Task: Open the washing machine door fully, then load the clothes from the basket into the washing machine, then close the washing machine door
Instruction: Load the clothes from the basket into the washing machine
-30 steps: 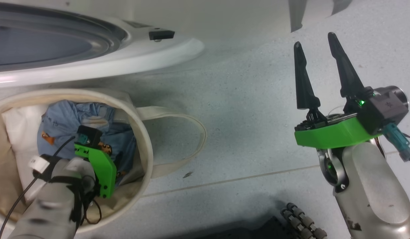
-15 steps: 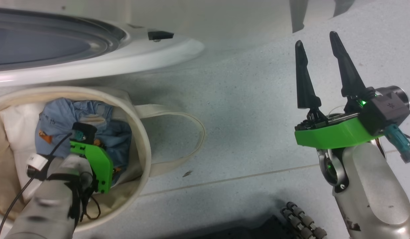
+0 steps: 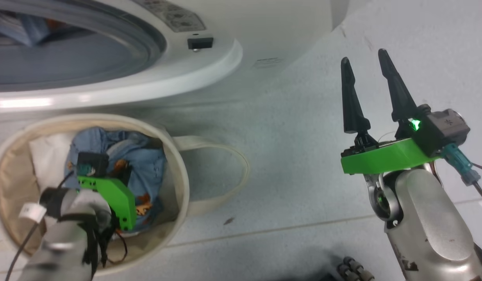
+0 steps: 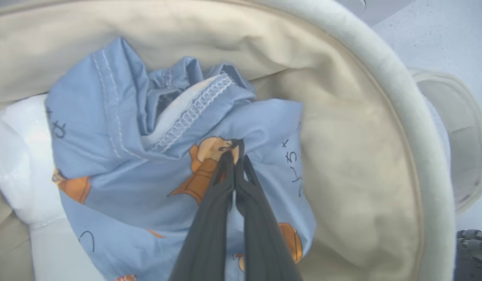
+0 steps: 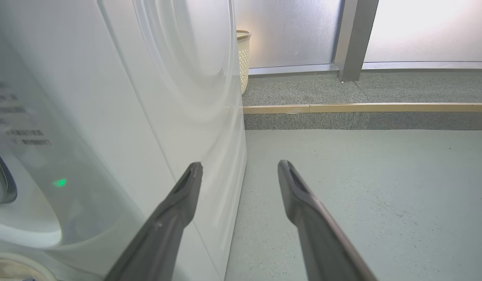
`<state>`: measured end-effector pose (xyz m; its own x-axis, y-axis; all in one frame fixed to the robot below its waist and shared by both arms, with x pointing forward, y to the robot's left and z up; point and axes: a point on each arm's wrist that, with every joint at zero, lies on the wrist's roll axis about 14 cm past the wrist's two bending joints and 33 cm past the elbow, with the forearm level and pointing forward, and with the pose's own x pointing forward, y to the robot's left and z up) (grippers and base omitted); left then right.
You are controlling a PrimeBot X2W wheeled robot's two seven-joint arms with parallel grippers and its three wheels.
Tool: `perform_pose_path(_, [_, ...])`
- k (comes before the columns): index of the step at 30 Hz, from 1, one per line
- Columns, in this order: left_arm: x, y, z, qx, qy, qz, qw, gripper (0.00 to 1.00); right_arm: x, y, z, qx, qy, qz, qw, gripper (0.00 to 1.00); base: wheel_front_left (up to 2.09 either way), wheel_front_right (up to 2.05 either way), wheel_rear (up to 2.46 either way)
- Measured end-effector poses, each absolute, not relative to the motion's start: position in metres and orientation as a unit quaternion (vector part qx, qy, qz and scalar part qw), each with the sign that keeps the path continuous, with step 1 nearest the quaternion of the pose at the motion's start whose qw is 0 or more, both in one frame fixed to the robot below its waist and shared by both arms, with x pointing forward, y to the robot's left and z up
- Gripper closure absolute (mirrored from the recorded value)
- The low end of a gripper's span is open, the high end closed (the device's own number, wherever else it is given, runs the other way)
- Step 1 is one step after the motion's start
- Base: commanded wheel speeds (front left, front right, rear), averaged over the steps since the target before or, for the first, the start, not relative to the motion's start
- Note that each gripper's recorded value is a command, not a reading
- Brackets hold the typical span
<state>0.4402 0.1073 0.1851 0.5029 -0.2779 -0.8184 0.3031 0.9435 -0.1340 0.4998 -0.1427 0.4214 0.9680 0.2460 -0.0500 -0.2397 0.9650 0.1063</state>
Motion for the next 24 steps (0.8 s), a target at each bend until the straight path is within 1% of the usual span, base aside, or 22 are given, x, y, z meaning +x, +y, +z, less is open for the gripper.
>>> perform_pose_path(8, [0.444, 0.111, 0.236, -0.027, 0.407, -0.153, 0.900, 1.00, 0.493, -0.135, 0.464, 0.077, -0.009, 0.127, 0.989, 0.00, 0.00, 0.00, 0.00])
perform_pose_path(14, [0.463, 0.107, 0.301, -0.088, 0.312, -0.146, 0.935, 1.00, 0.471, -0.132, 0.482, 0.100, -0.016, 0.127, 0.987, 0.00, 0.00, 0.00, 0.00])
perform_pose_path(16, [0.463, 0.109, 0.311, -0.096, 0.297, -0.143, 0.939, 1.00, 0.467, -0.131, 0.486, 0.105, -0.018, 0.127, 0.986, 0.00, 0.00, 0.00, 0.00])
perform_pose_path(24, [0.443, 0.123, 0.389, -0.121, 0.178, -0.131, 0.968, 1.00, 0.433, -0.124, 0.510, 0.130, -0.033, 0.135, 0.982, 0.00, 0.00, 0.00, 0.00])
